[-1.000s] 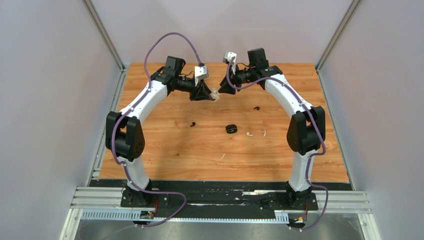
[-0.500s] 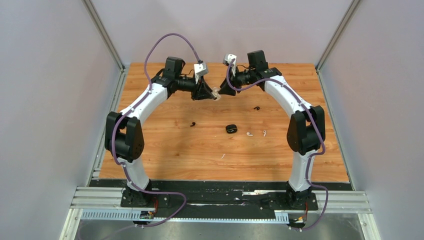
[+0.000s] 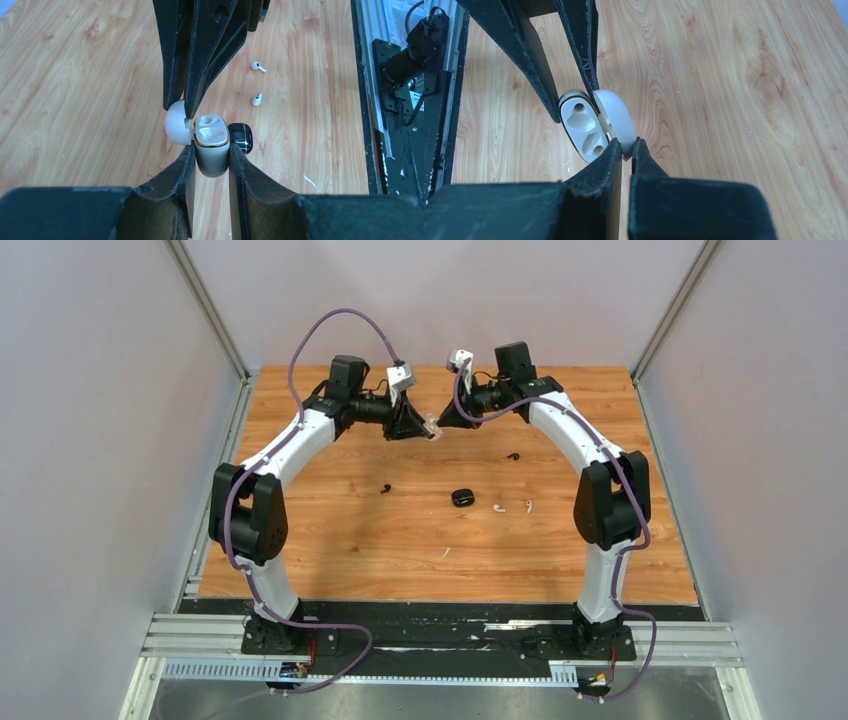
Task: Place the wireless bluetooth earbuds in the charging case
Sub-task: Pass from the left arm to the right, then pass from the right arm to the left
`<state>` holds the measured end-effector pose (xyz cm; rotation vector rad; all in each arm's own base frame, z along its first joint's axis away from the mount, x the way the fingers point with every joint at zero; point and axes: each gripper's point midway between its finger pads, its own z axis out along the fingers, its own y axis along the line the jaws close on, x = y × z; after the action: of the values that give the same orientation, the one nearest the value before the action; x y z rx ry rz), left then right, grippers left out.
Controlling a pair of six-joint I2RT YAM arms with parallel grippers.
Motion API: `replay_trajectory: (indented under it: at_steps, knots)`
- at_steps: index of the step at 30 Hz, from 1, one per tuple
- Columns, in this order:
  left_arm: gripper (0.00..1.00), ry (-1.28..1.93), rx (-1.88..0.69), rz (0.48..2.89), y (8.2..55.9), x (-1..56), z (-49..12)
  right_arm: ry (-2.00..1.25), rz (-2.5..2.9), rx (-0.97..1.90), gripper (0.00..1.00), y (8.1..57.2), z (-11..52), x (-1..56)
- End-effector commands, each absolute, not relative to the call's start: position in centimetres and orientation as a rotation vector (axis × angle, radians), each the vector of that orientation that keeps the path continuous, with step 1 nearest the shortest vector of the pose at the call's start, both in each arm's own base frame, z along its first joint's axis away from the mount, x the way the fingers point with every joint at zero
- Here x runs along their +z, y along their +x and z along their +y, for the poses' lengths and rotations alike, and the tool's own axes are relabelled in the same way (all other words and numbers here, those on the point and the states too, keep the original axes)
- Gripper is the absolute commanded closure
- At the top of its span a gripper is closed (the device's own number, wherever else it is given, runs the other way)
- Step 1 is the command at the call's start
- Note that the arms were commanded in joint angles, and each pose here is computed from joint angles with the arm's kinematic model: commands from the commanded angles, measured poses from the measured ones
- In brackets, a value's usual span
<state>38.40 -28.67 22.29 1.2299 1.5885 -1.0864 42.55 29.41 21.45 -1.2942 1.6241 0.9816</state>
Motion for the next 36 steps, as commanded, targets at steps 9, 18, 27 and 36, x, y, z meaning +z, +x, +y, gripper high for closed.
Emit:
replay_trajectory:
  at_steps: [9, 18, 27, 36]
  knots:
    - [0.41, 1.035, -1.124, 1.874, 38.8, 24.1, -27.5, -1.501, 1.407, 0.549, 1.00, 42.4, 27.9, 24.6]
    - [0.34, 0.904, -1.580, 2.109, 39.2, 24.3, -26.8, -1.674, 1.234, 0.330, 1.00, 42.5, 28.1, 24.5]
    - [0.35, 0.749, -1.740, 2.241, 39.5, 22.9, -27.4, -1.766, 1.141, 0.246, 1.00, 42.0, 30.1, 23.8]
    - [0.44, 0.713, -1.810, 2.247, 39.5, 22.1, -27.6, -1.822, 1.103, 0.215, 1.00, 42.0, 31.3, 22.6]
